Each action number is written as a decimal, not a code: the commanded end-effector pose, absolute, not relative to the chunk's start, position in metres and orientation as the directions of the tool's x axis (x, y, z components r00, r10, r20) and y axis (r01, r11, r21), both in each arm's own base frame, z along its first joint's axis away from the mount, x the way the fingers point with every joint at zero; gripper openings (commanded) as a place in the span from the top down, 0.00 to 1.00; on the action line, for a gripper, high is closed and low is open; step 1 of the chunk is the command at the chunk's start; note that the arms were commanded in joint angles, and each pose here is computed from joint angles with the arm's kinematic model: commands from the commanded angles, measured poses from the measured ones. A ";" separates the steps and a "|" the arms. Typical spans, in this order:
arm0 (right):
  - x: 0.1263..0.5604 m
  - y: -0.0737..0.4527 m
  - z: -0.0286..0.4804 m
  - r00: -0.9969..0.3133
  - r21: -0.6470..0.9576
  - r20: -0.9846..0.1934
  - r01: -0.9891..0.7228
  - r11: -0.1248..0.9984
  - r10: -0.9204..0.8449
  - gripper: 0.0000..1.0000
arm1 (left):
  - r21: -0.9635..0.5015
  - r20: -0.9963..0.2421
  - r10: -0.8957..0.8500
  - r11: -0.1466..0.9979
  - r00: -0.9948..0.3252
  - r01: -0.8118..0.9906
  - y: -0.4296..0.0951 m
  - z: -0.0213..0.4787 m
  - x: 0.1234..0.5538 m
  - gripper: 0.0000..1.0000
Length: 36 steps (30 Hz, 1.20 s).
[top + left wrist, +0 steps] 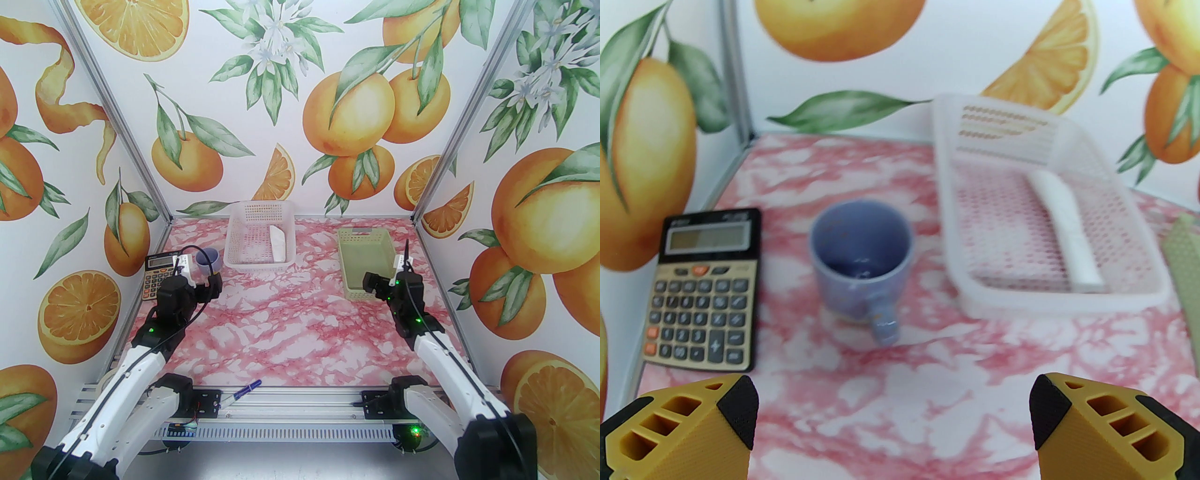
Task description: Place the utensils on the paper napkin and roll it up
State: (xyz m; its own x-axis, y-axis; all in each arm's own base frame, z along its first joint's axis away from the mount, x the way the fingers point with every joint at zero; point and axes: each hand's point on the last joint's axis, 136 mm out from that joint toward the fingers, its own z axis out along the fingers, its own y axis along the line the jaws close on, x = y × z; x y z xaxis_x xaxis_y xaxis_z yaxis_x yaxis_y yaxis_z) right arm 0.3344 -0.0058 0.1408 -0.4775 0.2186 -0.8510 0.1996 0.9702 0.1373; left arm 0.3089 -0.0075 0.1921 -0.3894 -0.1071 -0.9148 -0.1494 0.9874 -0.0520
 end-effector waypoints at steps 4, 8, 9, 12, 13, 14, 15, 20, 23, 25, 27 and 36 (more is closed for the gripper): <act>0.369 -0.018 0.141 -0.376 0.062 -0.916 0.218 0.974 0.142 0.00 | 0.018 -0.945 -0.051 0.978 -0.322 -0.207 0.010 0.190 0.325 0.00; 0.381 -0.011 0.138 -0.307 0.077 -0.943 0.170 0.982 0.128 0.00 | 0.047 -0.943 -0.015 0.983 -0.333 -0.179 0.008 0.177 0.332 0.00; 0.385 -0.009 0.140 -0.281 0.088 -0.951 0.157 0.984 0.130 0.00 | 0.054 -0.941 -0.009 0.983 -0.340 -0.177 0.009 0.174 0.333 0.00; 0.394 -0.001 0.138 -0.249 0.081 -0.963 0.107 0.991 0.105 0.00 | 0.072 -0.939 0.011 0.983 -0.344 -0.167 0.008 0.165 0.336 0.00; 0.395 -0.001 0.137 -0.262 0.067 -0.961 0.103 0.992 0.092 0.00 | 0.074 -0.940 0.014 0.984 -0.341 -0.162 0.008 0.163 0.338 0.00; 0.397 -0.001 0.141 -0.231 0.062 -0.969 0.096 0.993 0.082 0.00 | 0.074 -0.941 0.018 0.985 -0.337 -0.154 0.007 0.161 0.339 0.00; 0.398 -0.001 0.139 -0.236 0.064 -0.968 0.094 0.994 0.085 0.00 | 0.078 -0.941 0.024 0.986 -0.338 -0.146 0.006 0.158 0.340 0.00; 0.396 0.003 0.118 -0.205 0.069 -0.975 0.067 0.995 0.081 0.00 | 0.084 -0.943 0.045 0.991 -0.331 -0.105 0.000 0.149 0.349 0.00; 0.397 0.005 0.117 -0.214 0.068 -0.974 0.059 0.996 0.079 0.00 | 0.079 -0.947 0.051 0.994 -0.316 -0.077 -0.005 0.145 0.353 0.00; 0.401 0.006 0.117 -0.217 0.065 -0.973 0.052 0.996 0.075 0.00 | 0.076 -0.950 0.055 0.995 -0.307 -0.058 -0.008 0.142 0.356 0.00; 0.401 0.006 0.114 -0.240 0.058 -0.968 0.056 0.997 0.070 0.00 | 0.098 -0.951 0.081 0.994 -0.298 -0.041 -0.010 0.140 0.358 0.00; 0.401 0.006 0.115 -0.232 0.058 -0.970 0.055 0.997 0.069 0.00 | 0.112 -0.971 0.112 0.994 -0.212 0.011 -0.014 0.139 0.371 0.00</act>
